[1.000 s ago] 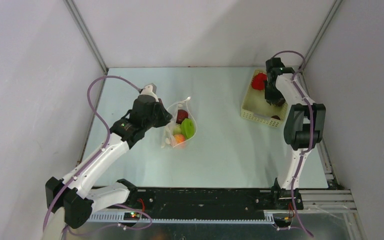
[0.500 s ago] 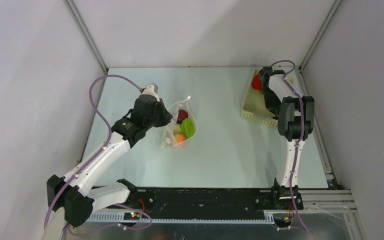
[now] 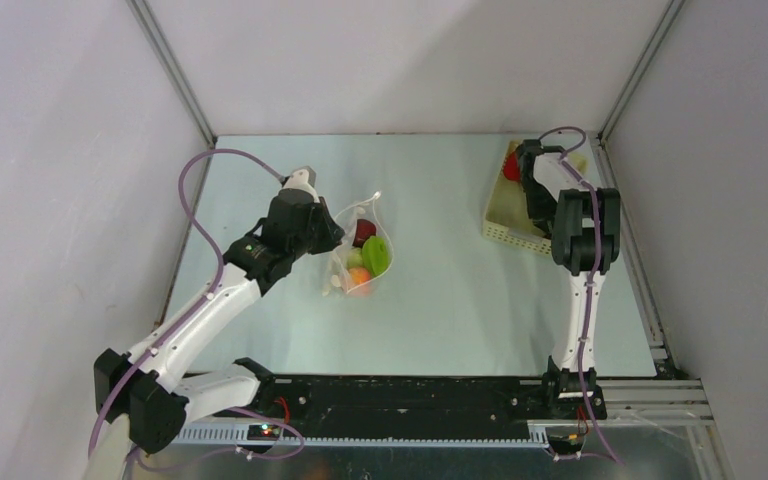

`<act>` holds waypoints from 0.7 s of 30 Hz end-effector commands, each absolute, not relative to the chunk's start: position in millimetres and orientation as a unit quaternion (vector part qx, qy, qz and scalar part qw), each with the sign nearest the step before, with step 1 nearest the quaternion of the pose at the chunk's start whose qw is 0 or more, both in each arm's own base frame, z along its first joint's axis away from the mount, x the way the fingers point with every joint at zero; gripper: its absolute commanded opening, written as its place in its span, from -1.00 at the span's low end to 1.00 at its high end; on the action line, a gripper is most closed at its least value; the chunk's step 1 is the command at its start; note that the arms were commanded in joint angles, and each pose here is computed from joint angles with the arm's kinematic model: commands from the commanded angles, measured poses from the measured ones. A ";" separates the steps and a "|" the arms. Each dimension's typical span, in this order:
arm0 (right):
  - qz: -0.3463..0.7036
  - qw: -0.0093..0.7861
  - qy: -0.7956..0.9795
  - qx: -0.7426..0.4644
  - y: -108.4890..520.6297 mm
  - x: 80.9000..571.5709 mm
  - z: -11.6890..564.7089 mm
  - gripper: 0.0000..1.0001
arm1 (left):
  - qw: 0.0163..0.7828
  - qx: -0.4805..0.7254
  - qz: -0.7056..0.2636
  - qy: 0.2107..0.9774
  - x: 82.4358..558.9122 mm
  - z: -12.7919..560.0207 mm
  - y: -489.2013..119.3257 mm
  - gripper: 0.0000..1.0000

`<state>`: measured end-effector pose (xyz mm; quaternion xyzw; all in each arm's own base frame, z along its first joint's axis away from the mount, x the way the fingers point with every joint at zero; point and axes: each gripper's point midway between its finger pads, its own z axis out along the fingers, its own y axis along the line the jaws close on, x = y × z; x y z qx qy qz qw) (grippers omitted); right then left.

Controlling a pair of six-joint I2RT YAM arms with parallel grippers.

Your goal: Place the food in the zip-top bag and seal the zipper

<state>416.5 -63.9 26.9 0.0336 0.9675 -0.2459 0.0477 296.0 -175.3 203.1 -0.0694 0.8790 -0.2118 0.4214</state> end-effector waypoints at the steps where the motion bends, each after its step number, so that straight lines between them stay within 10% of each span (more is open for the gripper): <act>1: -0.171 0.124 0.975 0.073 -45.4 451.7 37.1 -0.50 | 0.442 -0.067 -0.209 0.870 303.6 219.7 -174.8 -1.00; 12: 0.096 0.235 0.961 0.108 9.5 483.1 86.6 -0.37 | 0.441 -0.070 -0.205 0.871 302.8 217.7 -172.8 -1.00; 21: -0.079 0.290 0.943 0.144 -58.5 491.2 109.5 0.37 | 0.450 -0.067 -0.208 0.866 305.3 219.5 -173.2 -1.00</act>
